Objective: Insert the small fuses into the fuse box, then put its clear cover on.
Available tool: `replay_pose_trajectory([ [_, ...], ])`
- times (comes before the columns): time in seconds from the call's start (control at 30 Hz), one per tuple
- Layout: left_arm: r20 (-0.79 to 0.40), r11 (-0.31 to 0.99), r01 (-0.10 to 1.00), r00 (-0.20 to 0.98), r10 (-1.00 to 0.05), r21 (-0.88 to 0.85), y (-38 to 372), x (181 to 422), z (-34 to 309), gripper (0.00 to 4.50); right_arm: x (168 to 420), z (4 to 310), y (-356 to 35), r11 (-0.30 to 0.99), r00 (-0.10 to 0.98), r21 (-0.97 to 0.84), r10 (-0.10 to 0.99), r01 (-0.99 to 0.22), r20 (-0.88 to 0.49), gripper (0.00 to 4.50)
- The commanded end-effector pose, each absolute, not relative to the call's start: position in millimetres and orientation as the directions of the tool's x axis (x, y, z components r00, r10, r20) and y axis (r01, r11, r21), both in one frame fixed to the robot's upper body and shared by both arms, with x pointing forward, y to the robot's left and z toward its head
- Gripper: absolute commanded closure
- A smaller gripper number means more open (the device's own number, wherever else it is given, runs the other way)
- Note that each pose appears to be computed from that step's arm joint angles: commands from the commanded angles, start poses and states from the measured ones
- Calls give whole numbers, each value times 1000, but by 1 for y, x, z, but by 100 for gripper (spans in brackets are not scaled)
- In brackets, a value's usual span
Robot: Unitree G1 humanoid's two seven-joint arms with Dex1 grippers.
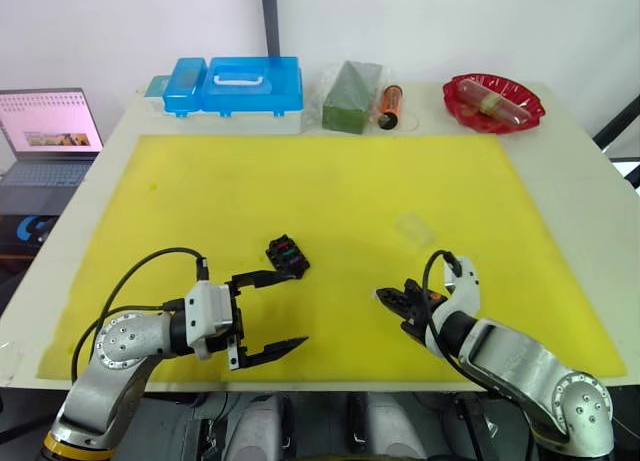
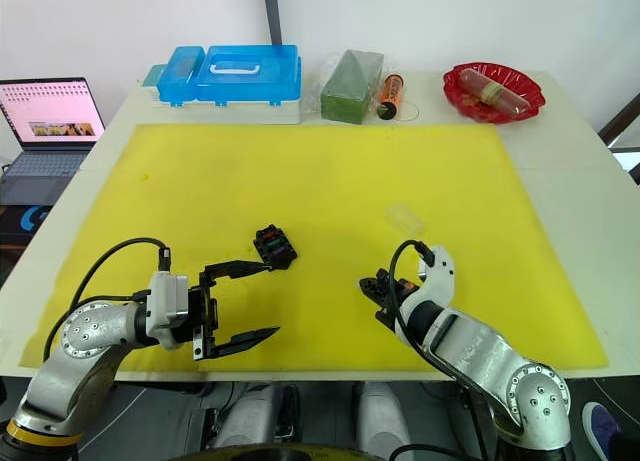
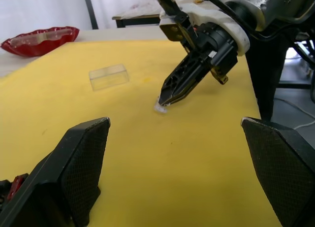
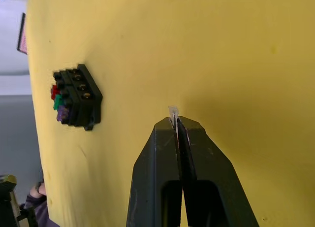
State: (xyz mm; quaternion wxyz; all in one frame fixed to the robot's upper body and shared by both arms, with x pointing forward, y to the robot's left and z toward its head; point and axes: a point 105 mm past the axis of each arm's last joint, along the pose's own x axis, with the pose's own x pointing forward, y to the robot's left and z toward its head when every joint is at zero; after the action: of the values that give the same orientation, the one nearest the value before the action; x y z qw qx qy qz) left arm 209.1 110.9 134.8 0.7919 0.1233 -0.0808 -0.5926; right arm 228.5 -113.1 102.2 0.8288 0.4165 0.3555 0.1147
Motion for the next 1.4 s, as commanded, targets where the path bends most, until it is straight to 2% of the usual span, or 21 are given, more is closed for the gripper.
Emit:
replay_pose_trajectory([
  [0.03, 5, 259, 914, 272, -962, 312, 109, 206, 141, 0, 224, 112, -107, 623, 718, 781, 523, 45, -459, 402],
  [0.1, 4, 260, 914, 272, -962, 311, 109, 205, 140, 0, 223, 112, -108, 638, 712, 769, 530, 24, -462, 356],
  [0.3, 7, 260, 915, 271, -963, 308, 108, 205, 138, 0, 213, 113, -111, 664, 674, 743, 588, -87, -447, 144],
  [0.43, 9, 256, 916, 267, -964, 310, 107, 206, 137, 0, 202, 119, -134, 682, 457, 633, 725, -367, -515, 2],
  [0.57, 14, 253, 915, 262, -965, 313, 105, 209, 139, 0, 217, 141, -155, 637, 334, 597, 768, -487, -547, 2],
  [0.6, 14, 252, 915, 261, -965, 314, 105, 209, 139, 0, 221, 145, -157, 615, 304, 539, 772, -575, -557, 2],
  [0.67, 13, 248, 915, 258, -966, 317, 105, 209, 139, 0, 228, 150, -160, 568, 254, 474, 779, -673, -573, 2],
  [0.77, 9, 243, 915, 254, -967, 321, 106, 209, 138, 0, 242, 153, -160, 481, 185, 452, 810, -751, -556, 2],
  [0.8, 8, 242, 915, 253, -967, 323, 106, 209, 138, 0, 247, 152, -159, 464, 173, 446, 816, -766, -552, 20],
  [0.87, 7, 241, 915, 253, -967, 324, 106, 209, 138, 0, 252, 150, -159, 443, 155, 439, 820, -782, -551, 65],
  [0.93, 7, 245, 913, 256, -967, 325, 107, 209, 138, 0, 257, 145, -159, 425, 139, 415, 814, -804, -565, 129],
  [1.03, 5, 247, 913, 259, -966, 324, 107, 208, 138, 0, 261, 142, -158, 398, 110, 417, 818, -817, -565, 129],
  [1.13, 3, 247, 913, 260, -966, 324, 108, 207, 138, 0, 265, 137, -160, 403, 106, 422, 813, -812, -573, 183],
  [1.4, 0, 242, 914, 256, -967, 326, 108, 208, 137, 0, 271, 125, -162, 434, 108, 441, 798, -786, -593, 183],
])
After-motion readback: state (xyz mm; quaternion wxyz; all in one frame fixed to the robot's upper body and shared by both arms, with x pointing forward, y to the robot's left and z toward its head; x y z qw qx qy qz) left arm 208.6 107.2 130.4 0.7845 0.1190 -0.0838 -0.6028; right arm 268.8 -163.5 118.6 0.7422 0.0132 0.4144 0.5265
